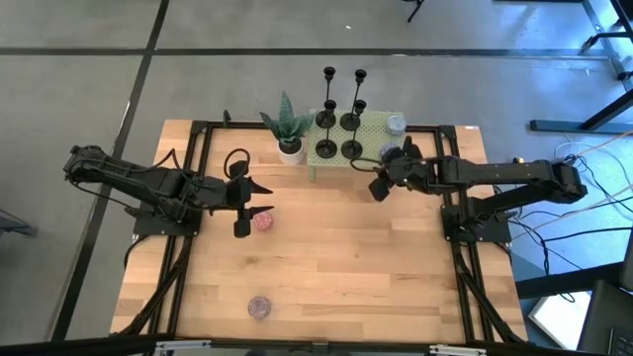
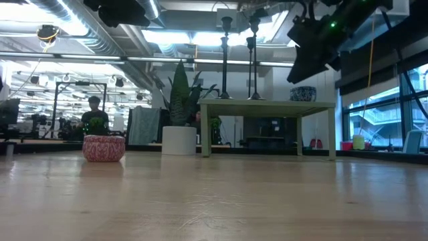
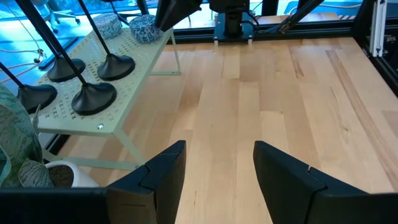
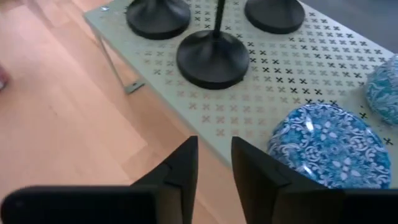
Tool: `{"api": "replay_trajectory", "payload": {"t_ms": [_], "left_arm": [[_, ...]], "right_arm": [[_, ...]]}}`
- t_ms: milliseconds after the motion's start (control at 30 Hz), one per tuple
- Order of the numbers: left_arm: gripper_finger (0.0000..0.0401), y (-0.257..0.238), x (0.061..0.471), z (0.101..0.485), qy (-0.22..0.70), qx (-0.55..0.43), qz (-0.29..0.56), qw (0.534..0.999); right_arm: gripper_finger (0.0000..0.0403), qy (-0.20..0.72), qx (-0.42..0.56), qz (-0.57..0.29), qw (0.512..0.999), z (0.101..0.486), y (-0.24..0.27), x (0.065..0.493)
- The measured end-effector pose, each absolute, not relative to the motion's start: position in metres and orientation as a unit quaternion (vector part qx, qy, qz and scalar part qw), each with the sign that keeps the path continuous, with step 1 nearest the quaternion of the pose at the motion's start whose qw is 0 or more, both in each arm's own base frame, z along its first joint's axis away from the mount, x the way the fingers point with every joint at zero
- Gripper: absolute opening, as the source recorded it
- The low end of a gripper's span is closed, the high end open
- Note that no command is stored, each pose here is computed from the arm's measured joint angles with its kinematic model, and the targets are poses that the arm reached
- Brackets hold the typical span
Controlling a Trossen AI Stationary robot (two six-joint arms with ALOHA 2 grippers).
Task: Pick & Place candle stick holders
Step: Align the blue scented candle with the other light blue scented candle on the shelf
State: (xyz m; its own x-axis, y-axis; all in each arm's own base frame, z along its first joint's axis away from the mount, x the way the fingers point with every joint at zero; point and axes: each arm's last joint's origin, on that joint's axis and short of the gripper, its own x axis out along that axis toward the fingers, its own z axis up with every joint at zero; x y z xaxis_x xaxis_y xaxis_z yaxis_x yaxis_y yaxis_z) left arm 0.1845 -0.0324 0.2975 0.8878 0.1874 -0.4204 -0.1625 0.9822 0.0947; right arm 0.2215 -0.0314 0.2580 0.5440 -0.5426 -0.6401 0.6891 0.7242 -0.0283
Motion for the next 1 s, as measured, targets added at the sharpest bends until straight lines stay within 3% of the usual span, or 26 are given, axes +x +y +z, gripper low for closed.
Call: {"api": "replay_trajectory", "payload": {"t_ms": [300,1000], "left_arm": [[0.0185,-0.032,0.185,0.297,0.219,0.028,0.090,0.971],[0.0185,-0.032,0.185,0.297,0.219,0.028,0.090,0.971]], "right_arm": [[0.0087,0.337,0.118,-0.380,0.853,0.255,-0.044,0.216],[0.0087,0.333,0.098,-0.371,0.861,0.265,-0.045,0.219]]}}
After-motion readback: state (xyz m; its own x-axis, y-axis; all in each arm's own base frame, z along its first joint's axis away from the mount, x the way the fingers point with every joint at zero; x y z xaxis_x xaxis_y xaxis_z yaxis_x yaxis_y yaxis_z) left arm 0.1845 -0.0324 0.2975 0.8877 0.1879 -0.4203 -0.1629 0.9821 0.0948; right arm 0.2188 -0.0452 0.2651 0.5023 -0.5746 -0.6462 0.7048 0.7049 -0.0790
